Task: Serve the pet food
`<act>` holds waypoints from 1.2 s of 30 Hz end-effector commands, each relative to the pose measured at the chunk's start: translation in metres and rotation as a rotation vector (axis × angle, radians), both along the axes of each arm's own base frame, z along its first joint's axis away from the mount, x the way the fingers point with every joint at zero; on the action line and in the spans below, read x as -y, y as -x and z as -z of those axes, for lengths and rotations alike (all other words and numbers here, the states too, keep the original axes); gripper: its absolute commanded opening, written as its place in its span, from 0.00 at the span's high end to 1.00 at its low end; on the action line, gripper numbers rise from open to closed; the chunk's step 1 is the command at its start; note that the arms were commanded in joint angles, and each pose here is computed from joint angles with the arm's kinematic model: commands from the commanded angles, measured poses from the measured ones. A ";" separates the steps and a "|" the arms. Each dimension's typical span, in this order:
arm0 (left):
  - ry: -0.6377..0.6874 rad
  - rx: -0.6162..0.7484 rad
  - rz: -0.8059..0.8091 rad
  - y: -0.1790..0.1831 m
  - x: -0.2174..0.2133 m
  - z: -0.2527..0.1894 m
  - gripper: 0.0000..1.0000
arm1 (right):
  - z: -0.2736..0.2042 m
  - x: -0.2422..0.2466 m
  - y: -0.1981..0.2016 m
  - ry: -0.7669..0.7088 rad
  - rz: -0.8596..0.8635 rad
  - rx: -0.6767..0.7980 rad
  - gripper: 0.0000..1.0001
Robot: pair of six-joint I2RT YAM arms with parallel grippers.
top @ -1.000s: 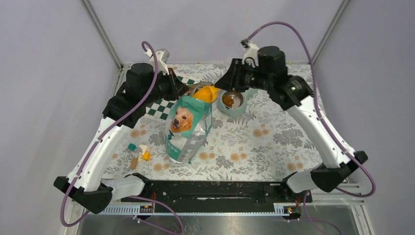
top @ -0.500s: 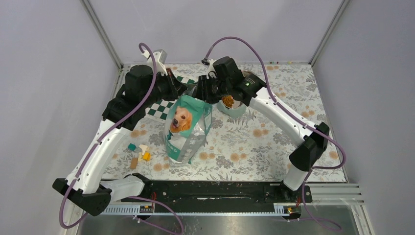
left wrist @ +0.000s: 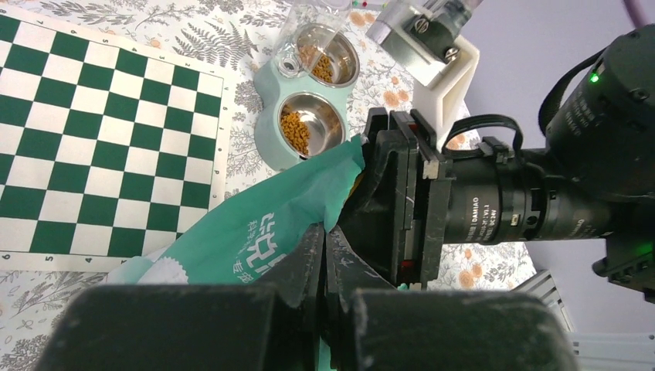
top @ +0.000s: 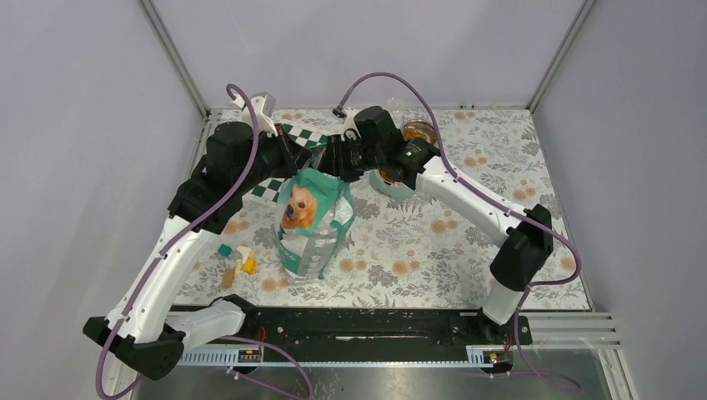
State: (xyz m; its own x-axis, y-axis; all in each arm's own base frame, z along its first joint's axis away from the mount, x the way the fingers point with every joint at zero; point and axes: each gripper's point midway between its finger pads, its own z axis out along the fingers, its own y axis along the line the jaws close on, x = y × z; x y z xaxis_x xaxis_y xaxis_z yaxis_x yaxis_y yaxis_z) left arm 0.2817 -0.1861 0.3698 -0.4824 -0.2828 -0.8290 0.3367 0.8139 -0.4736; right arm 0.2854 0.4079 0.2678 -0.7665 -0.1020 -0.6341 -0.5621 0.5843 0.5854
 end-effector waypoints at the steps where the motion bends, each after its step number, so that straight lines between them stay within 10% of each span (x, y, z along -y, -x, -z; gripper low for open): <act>1: 0.118 0.161 -0.033 -0.008 0.000 -0.044 1.00 | 0.048 -0.018 0.034 0.009 -0.076 -0.189 1.00; 36: 0.059 0.193 -0.080 0.005 -0.021 -0.049 1.00 | -0.138 0.083 0.006 -0.605 0.294 -0.134 1.00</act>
State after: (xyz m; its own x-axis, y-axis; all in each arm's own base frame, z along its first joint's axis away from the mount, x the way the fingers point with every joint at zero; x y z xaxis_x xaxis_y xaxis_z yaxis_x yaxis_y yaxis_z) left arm 0.2754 -0.1686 0.3696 -0.4225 -0.3079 -0.8524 0.3068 0.8364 -0.4542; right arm 0.2716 0.3483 0.3539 -0.8525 0.3518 -0.3866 -0.2590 0.3581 0.8970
